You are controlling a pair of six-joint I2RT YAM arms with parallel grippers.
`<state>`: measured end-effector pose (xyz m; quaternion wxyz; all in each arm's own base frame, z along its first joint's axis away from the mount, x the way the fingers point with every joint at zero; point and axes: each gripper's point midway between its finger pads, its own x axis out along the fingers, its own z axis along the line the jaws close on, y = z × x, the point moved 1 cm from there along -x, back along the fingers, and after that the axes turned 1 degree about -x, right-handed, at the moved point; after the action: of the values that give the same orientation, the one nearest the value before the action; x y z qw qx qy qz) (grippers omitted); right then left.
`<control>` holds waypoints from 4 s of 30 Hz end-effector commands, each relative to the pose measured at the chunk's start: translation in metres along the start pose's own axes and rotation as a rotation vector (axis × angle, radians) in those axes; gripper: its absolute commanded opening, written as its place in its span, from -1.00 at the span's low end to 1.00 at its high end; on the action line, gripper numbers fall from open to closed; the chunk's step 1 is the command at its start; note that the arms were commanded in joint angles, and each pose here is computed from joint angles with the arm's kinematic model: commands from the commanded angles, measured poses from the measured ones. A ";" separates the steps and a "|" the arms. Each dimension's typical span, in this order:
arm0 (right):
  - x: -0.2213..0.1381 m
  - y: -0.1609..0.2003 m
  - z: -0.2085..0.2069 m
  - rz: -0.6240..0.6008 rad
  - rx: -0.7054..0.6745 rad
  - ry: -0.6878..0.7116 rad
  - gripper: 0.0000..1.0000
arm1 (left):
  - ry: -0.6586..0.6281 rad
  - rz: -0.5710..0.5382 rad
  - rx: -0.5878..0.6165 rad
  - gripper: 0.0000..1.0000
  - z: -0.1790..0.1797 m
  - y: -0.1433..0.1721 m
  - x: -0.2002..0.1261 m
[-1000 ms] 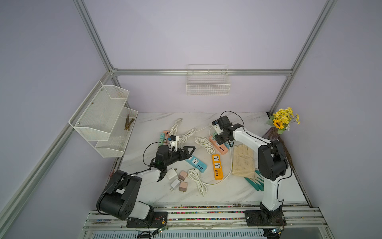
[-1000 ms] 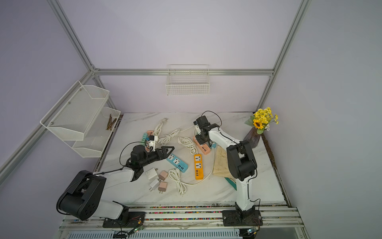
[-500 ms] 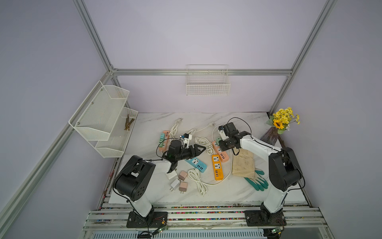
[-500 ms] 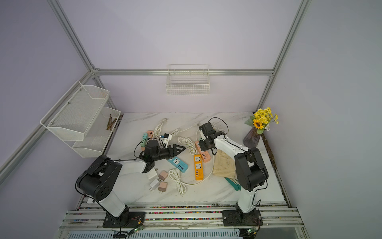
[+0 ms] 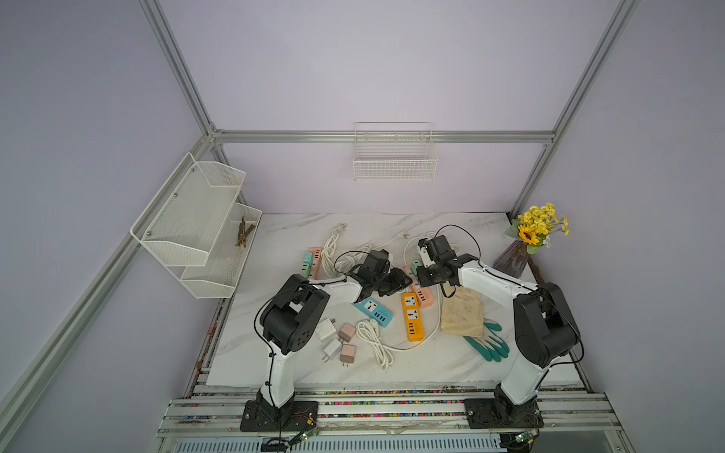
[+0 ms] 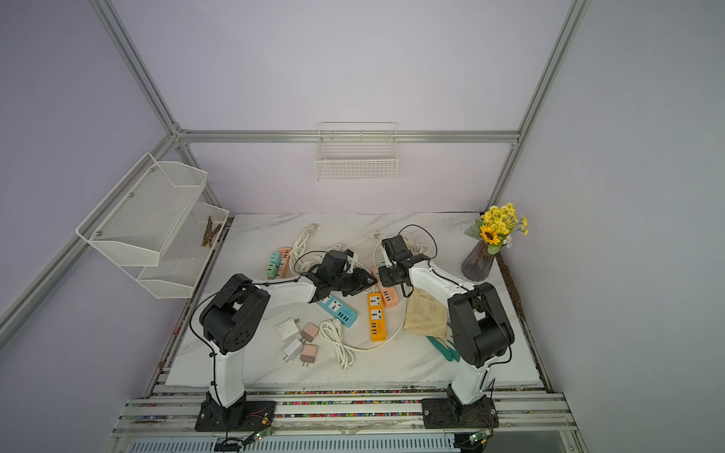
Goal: Pull the plug off the socket
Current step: Remove the plug from the socket.
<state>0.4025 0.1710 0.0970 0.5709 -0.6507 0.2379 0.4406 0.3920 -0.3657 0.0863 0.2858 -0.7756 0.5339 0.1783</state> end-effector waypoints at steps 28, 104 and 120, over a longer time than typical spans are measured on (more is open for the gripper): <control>0.016 0.020 -0.015 0.052 0.101 -0.005 -0.52 | -0.281 0.084 -0.123 -0.59 0.069 0.017 0.045; -0.070 -0.020 0.018 -0.145 0.037 -0.009 -0.60 | -0.316 0.131 0.000 -0.51 0.086 0.011 0.057; -0.179 0.005 0.030 -0.566 0.138 -0.328 -0.59 | -0.075 -0.215 0.500 0.09 -0.062 -0.041 -0.095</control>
<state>0.3045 0.1465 0.2221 0.7107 -0.6126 0.0680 0.3391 0.3971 -0.3460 0.1514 0.4455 -0.7228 0.5168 0.1092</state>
